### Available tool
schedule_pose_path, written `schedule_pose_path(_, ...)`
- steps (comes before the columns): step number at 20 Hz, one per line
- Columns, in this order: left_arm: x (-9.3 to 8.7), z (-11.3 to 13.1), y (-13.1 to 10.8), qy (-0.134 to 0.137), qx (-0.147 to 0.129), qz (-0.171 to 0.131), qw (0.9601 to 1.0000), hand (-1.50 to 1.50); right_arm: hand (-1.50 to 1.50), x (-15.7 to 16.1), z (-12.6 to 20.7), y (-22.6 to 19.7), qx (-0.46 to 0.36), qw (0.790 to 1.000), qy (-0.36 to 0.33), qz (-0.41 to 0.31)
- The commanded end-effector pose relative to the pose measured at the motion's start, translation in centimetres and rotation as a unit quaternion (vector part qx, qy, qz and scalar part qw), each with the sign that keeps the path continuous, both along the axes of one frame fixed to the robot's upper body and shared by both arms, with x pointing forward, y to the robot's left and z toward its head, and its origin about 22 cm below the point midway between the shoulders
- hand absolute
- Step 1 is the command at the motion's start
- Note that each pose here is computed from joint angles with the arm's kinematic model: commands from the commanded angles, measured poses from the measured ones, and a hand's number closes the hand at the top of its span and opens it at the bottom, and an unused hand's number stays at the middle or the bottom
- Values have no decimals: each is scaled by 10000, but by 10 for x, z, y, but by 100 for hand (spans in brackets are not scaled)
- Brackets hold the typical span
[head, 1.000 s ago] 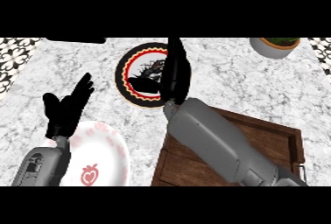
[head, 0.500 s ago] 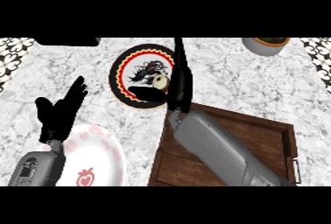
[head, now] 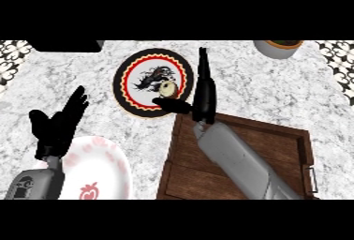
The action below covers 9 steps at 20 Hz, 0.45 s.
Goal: Pick the cupcake from the tray and place it in the plate
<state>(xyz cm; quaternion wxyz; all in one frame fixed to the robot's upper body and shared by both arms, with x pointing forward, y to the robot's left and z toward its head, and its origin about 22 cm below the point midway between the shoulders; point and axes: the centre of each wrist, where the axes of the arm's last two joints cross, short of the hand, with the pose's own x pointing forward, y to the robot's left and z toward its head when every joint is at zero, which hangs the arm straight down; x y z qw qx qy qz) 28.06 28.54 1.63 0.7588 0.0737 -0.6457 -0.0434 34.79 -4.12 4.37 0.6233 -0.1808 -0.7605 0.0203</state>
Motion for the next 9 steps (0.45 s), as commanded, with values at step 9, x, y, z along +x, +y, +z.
schedule_pose_path(9, 6, 4, -8, -108, -24, 36, 9999, 0, -150, 1, -16, -17, -302, 9987, 389, -150)
